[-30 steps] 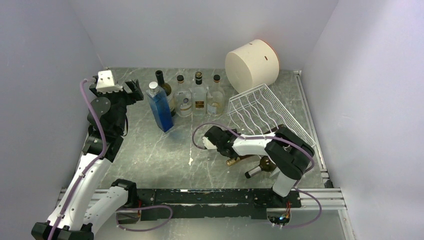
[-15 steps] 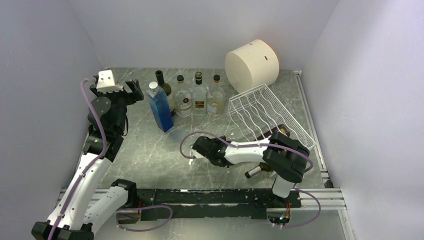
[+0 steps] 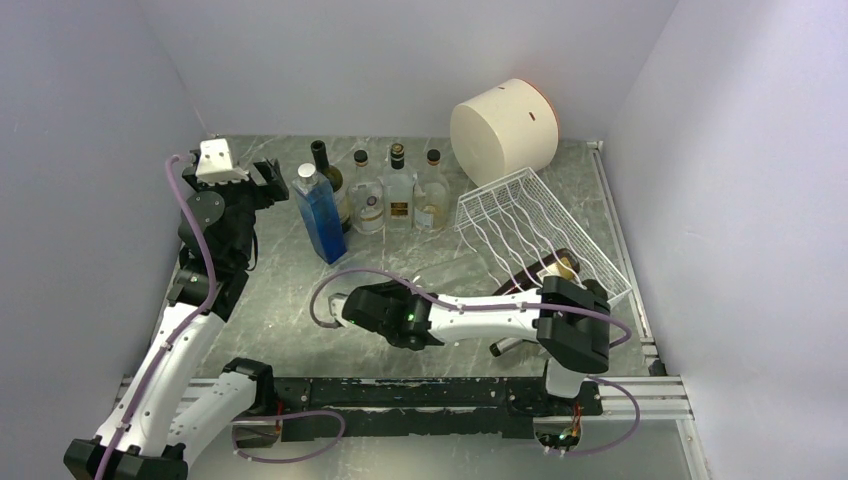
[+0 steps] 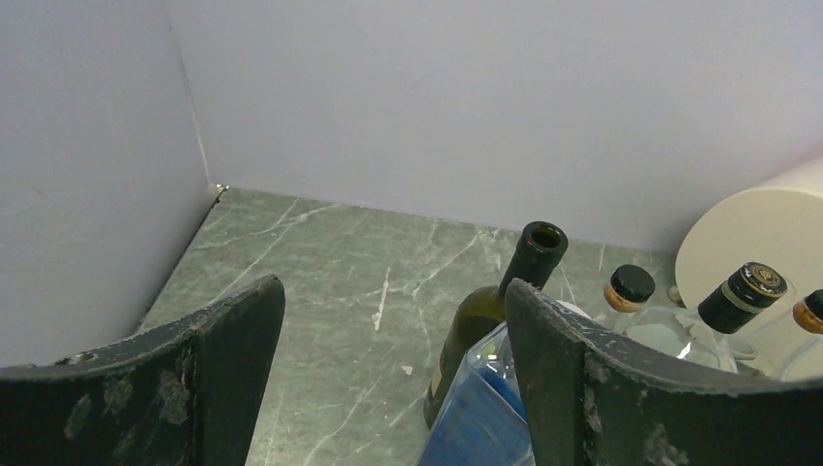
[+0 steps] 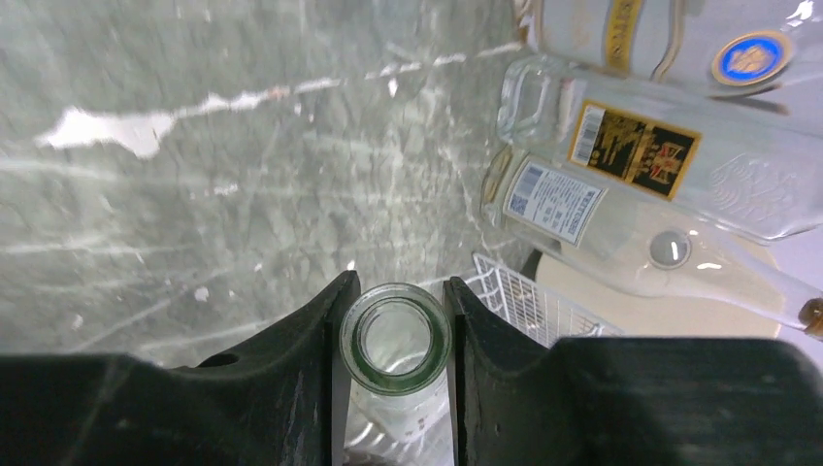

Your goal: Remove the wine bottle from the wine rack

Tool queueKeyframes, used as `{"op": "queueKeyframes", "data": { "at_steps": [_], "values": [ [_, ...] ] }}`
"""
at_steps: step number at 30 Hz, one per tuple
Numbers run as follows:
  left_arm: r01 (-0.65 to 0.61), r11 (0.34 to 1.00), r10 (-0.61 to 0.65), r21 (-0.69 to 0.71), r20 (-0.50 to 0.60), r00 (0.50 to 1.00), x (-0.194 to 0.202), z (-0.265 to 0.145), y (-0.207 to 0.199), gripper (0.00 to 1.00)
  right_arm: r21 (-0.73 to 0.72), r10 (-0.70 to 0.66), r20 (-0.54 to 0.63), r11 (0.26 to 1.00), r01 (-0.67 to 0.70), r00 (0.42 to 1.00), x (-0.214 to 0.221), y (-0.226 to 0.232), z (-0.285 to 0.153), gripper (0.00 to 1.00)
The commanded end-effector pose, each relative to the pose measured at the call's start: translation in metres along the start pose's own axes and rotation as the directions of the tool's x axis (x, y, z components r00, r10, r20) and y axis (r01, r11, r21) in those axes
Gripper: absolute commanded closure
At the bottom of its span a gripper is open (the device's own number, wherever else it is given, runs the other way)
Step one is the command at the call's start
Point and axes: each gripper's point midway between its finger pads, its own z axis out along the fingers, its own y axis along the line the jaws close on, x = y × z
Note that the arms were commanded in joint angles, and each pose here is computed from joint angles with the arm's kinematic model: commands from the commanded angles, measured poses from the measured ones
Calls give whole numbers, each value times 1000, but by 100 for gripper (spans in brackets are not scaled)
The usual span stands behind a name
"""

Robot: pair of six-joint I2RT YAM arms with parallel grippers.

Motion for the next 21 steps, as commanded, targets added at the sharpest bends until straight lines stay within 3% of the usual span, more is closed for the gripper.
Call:
{"op": "queueKeyframes", "data": {
  "at_steps": [1, 5, 10, 15, 21],
  "values": [
    [9, 1000, -9, 8, 17, 1000, -10, 0, -3, 12, 17, 107, 109, 994, -110, 988, -31, -20, -18, 100],
    [10, 1000, -10, 6, 18, 1000, -10, 0, -2, 13, -1, 202, 257, 978, -209, 945, -58, -36, -39, 100],
    [9, 1000, -9, 8, 16, 1000, -10, 0, -3, 13, 5, 351, 414, 922, -388, 840, -84, -68, -62, 100],
    [15, 1000, -15, 14, 24, 1000, -14, -1, -4, 13, -58, 470, 548, 847, -529, 692, -107, -99, -82, 100],
    [20, 1000, -20, 13, 37, 999, -18, -4, -3, 12, -149, 615, 617, 704, -695, 491, -111, -150, -84, 100]
  ]
}}
